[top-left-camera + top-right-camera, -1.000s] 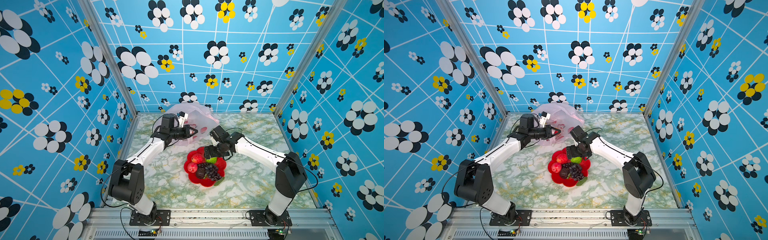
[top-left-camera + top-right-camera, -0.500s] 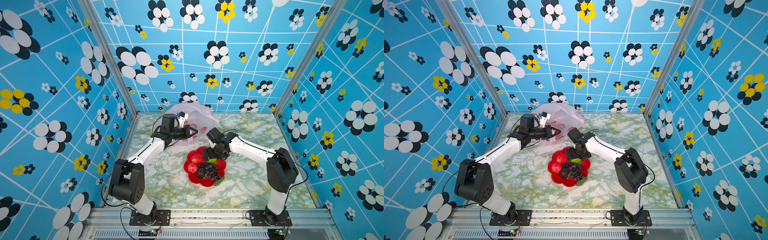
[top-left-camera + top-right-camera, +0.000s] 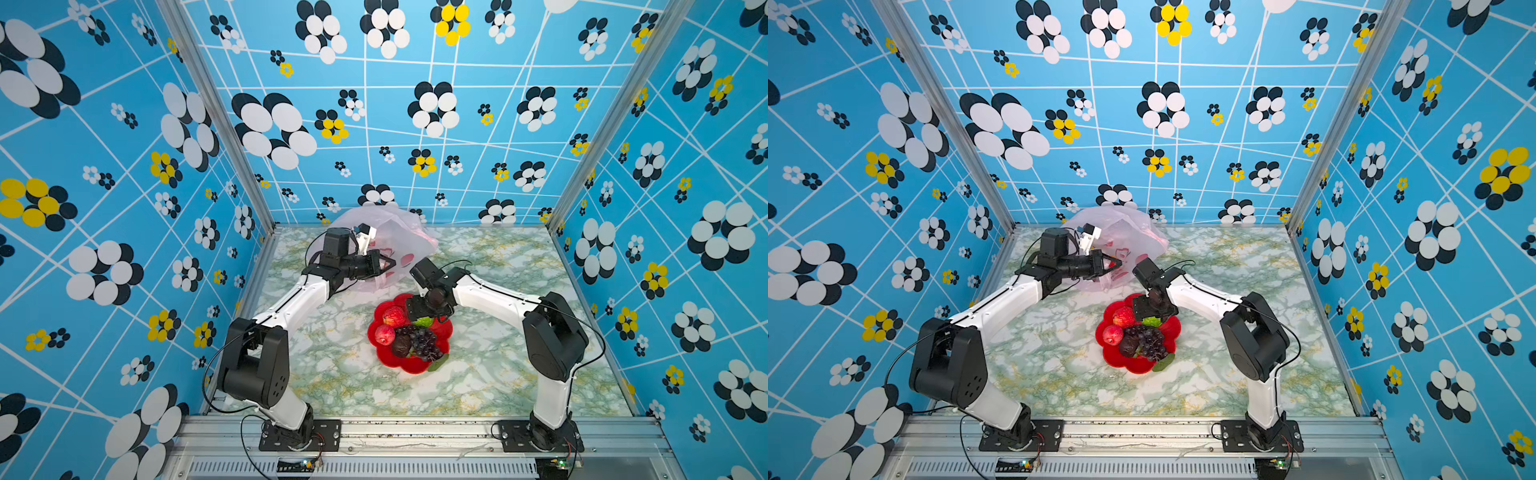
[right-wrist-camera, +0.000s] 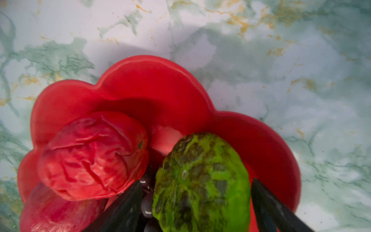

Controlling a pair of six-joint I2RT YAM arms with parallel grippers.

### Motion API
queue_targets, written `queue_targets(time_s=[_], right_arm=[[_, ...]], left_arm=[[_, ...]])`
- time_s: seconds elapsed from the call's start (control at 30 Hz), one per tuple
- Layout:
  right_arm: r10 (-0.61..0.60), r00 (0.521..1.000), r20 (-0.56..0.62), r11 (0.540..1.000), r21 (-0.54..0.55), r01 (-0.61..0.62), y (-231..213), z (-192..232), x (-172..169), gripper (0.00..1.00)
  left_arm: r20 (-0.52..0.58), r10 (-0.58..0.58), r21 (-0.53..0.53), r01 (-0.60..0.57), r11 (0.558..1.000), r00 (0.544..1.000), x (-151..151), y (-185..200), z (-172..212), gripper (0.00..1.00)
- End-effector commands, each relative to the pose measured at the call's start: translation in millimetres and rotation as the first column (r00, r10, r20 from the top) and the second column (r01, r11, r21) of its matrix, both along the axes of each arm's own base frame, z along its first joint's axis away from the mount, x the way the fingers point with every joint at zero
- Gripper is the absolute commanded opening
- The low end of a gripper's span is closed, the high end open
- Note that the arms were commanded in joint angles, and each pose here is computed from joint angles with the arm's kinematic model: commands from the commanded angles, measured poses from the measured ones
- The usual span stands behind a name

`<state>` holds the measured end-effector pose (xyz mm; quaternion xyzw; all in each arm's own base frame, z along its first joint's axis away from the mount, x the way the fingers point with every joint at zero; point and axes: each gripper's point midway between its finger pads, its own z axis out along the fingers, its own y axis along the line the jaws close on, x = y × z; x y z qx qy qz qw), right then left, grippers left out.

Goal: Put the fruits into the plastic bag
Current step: 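Lower the right gripper onto the green custard apple and grasp it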

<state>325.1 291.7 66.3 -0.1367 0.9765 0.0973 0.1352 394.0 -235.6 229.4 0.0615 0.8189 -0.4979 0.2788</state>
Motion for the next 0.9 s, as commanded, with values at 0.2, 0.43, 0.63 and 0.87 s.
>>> queue_targets(time_s=[0.2,0.43,0.63,0.87], right_arm=[[-0.024,0.999,-0.021,0.999,-0.025,0.023,1,-29,0,0.86],[-0.033,0.999,-0.023,0.999,-0.027,0.032,-1,-35,-1,0.76],[-0.044,0.998,0.032,0.999,-0.007,0.045,-2,-18,5,0.62],[-0.058,0.993,0.098,0.997,0.053,0.053,0,12,9,0.59]], left_arm=[[-0.023,-0.003,-0.003,0.003,1.000,1.000,1,-1,-8,0.00],[-0.028,-0.005,-0.002,0.005,1.000,1.000,1,-2,-10,0.00],[-0.029,-0.003,-0.002,0.003,1.000,1.000,1,-1,-10,0.00],[-0.031,-0.004,-0.001,0.004,1.000,0.999,1,-2,-11,0.00]])
